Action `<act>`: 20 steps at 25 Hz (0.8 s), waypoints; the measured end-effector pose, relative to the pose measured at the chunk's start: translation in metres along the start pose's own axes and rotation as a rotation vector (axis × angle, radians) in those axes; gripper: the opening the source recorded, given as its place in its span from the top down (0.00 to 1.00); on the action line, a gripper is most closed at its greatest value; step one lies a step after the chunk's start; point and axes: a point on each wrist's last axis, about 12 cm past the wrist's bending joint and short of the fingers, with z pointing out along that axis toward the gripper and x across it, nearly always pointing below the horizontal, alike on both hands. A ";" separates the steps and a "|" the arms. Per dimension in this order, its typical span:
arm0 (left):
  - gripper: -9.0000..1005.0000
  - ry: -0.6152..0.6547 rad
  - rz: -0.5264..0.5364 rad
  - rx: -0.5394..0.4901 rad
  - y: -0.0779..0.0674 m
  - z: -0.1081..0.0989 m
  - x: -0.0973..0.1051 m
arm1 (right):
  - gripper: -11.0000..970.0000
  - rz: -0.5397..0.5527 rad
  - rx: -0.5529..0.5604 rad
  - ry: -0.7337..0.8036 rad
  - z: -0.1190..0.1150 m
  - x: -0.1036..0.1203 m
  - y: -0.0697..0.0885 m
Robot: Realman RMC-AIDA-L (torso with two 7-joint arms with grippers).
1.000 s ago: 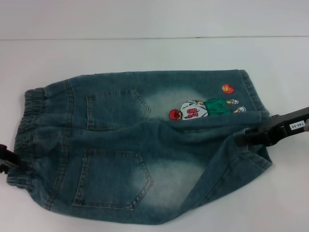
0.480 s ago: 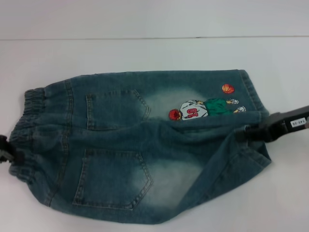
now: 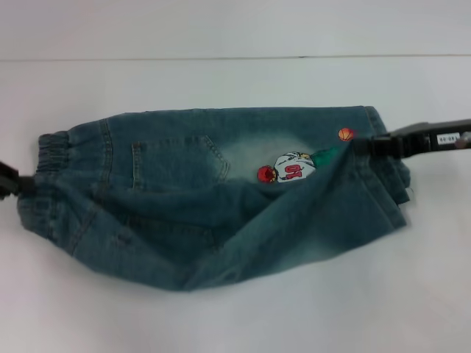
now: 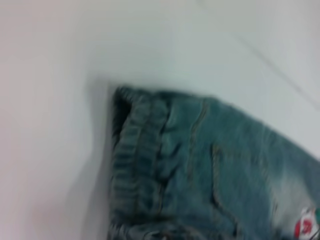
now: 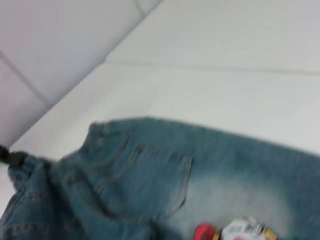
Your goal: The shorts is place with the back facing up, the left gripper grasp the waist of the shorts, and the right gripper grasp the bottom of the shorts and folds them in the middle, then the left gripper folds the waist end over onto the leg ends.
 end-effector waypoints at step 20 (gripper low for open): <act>0.94 -0.262 -0.073 0.035 0.011 0.026 -0.016 | 0.97 -0.008 0.298 -0.229 0.032 0.011 -0.025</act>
